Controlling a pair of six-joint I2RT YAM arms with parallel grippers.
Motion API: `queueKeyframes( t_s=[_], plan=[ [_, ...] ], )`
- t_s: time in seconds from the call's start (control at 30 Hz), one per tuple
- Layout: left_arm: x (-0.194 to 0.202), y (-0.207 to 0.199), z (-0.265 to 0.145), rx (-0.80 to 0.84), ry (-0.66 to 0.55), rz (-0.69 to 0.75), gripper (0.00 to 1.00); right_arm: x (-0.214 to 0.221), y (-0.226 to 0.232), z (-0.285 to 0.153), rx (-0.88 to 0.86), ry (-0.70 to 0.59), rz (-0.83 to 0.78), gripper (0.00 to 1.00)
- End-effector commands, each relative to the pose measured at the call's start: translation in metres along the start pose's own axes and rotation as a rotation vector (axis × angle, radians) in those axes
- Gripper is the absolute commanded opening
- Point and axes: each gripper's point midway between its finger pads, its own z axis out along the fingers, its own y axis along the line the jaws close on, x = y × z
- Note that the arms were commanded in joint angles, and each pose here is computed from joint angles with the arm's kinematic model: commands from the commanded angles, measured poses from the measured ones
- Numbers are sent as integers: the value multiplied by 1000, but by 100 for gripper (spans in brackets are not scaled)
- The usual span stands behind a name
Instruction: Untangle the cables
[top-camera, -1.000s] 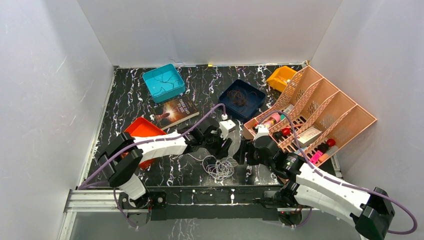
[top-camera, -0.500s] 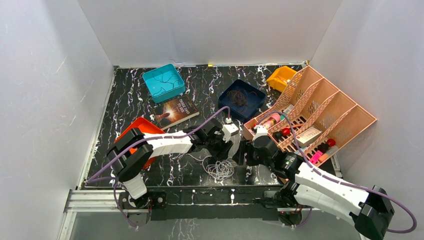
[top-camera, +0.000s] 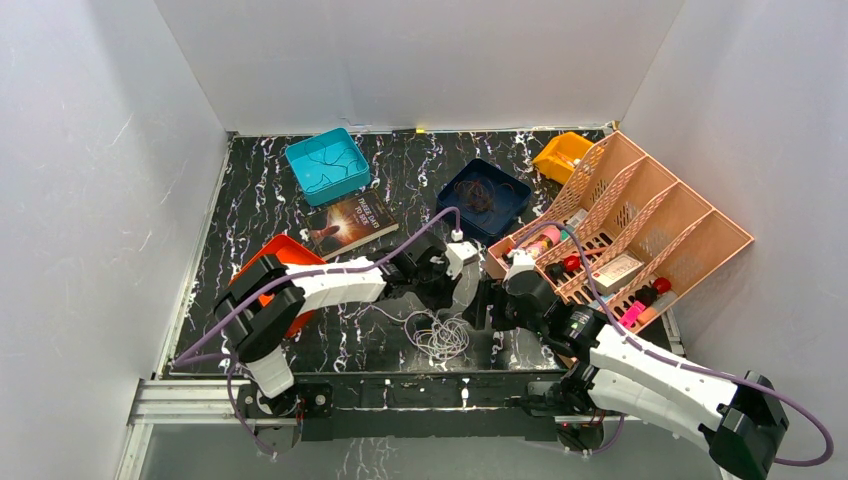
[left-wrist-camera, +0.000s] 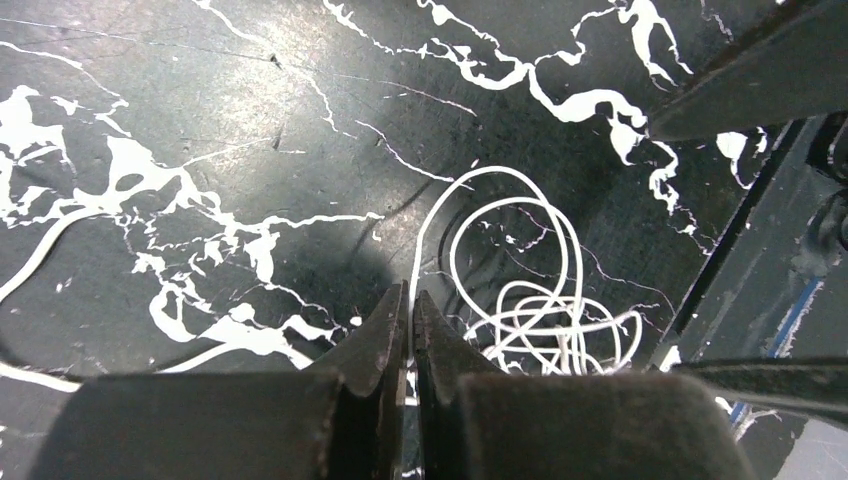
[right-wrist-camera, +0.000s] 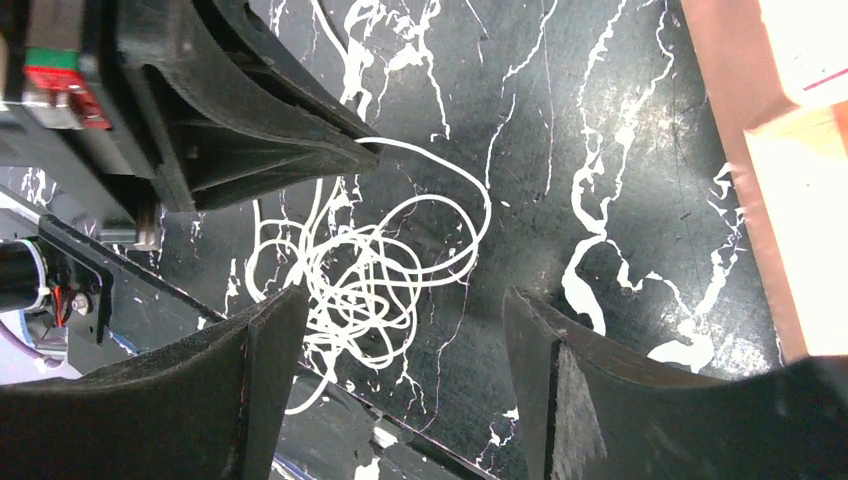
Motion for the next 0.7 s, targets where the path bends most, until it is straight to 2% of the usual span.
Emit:
queueKeyframes(
  t_s=[0.0, 0.17, 0.43, 0.67],
  plan=[
    [-40, -5, -37, -30, -110, 28, 0, -29, 18, -4, -66, -118, -5, 81],
    [-58, -4, -69, -83, -180, 26, 0, -61, 36, -7, -151, -276, 4, 84],
    [-75, -3, -115, -155, -276, -2, 0, -97, 64, -4, -248, -421, 37, 89],
    [-92, -6, -148, -182, -360, -24, 0, -107, 71, 19, -213, -416, 37, 89]
  ],
)
